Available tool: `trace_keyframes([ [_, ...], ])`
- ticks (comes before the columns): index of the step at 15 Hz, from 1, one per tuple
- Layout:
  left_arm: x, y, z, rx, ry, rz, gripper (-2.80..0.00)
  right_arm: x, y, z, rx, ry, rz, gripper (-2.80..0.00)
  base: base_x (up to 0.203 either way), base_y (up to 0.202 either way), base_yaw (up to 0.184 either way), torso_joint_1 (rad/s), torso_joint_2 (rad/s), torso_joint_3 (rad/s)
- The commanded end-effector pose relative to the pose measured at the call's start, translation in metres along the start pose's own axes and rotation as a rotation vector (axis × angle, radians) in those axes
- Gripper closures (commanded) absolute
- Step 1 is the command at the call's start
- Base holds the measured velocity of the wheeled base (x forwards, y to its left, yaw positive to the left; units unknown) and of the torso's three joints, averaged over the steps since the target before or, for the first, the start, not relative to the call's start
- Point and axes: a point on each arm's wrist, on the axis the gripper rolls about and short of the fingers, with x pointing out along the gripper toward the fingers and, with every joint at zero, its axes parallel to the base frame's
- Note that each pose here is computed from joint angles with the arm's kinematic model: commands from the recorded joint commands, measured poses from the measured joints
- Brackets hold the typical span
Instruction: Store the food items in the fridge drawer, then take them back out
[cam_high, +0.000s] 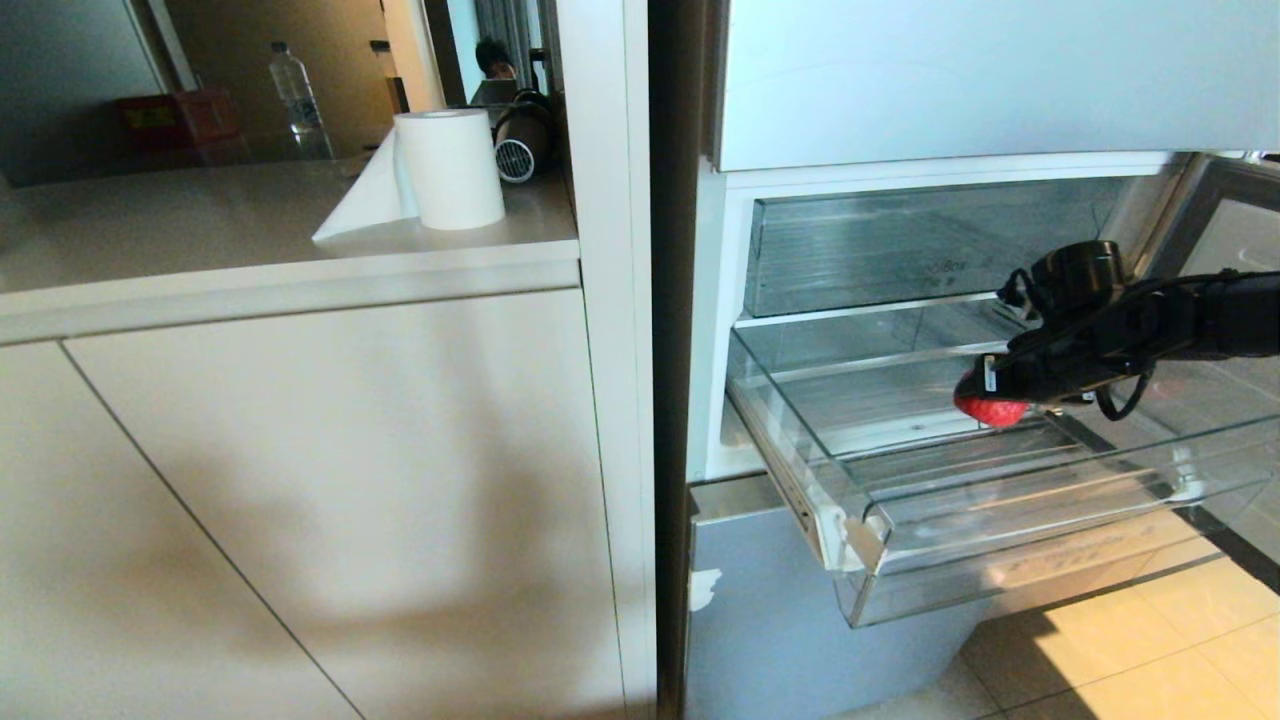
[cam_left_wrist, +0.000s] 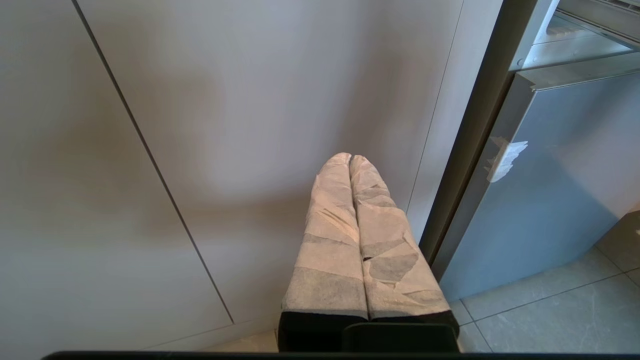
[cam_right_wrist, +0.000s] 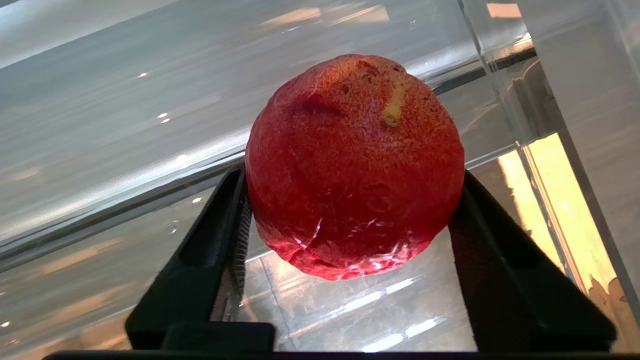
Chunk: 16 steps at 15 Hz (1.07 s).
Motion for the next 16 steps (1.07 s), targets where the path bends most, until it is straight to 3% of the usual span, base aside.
trace_keyframes([
  [1,0.000,0.000,0.000,0.000,0.002,0.000,0.00,-0.024,0.001,0.008,0.001,-0.040,0.010,0.00,0.000,0.000,0.000,0.000,0.00,0.000],
  [8,0.000,0.000,0.000,0.000,0.002,0.000,0.00,-0.135,0.023,-0.001,-0.015,-0.135,0.088,0.00,0.000,0.000,0.000,0.000,0.00,0.000],
  [12,0.000,0.000,0.000,0.000,0.002,0.000,0.00,-0.214,0.028,-0.034,-0.043,-0.203,0.114,0.00,0.000,0.000,0.000,0.000,0.00,0.000],
  [16,0.000,0.000,0.000,0.000,0.002,0.000,0.00,-0.308,0.009,-0.083,-0.033,-0.361,0.170,0.00,0.000,0.000,0.000,0.000,0.00,0.000],
])
